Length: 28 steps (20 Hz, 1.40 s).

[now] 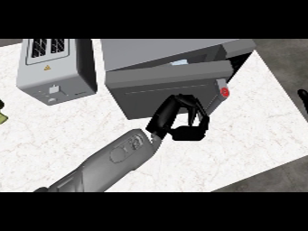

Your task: Pick up the milk, place it into the microwave and close the microwave

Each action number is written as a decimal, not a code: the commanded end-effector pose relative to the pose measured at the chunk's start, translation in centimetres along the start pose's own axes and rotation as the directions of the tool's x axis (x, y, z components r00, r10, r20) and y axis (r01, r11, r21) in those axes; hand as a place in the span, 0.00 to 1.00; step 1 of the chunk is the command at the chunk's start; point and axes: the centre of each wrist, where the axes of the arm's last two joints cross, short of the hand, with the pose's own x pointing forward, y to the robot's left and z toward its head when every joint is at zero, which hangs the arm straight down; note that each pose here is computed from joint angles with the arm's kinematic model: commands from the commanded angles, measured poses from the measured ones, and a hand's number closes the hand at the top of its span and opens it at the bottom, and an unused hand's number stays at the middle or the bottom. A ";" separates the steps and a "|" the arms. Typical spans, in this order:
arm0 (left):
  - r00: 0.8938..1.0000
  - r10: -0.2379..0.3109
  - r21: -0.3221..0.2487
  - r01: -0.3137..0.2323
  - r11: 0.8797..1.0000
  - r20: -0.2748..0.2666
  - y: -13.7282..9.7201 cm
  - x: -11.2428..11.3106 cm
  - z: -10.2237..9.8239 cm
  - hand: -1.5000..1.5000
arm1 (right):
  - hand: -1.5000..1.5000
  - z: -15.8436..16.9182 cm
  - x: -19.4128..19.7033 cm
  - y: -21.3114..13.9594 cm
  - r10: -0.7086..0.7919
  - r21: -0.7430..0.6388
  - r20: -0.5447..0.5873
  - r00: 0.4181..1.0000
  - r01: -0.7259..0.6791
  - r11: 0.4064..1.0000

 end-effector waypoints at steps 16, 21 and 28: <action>0.996 -0.003 0.080 -0.004 0.997 0.091 -0.3 4.9 -4.6 1.00 | 0.00 -2.4 2.6 -1.5 -0.003 0.080 -0.010 1.000 0.004 0.997; 0.996 -0.018 0.101 0.008 0.995 0.092 -0.2 4.9 -4.8 1.00 | 0.00 -3.3 3.5 -1.9 0.015 0.103 -0.001 1.000 -0.015 0.995; 0.996 -0.016 0.148 0.002 0.989 0.092 0.1 5.4 -5.4 1.00 | 0.00 -3.8 4.6 -2.8 0.045 0.117 -0.006 0.999 -0.044 0.992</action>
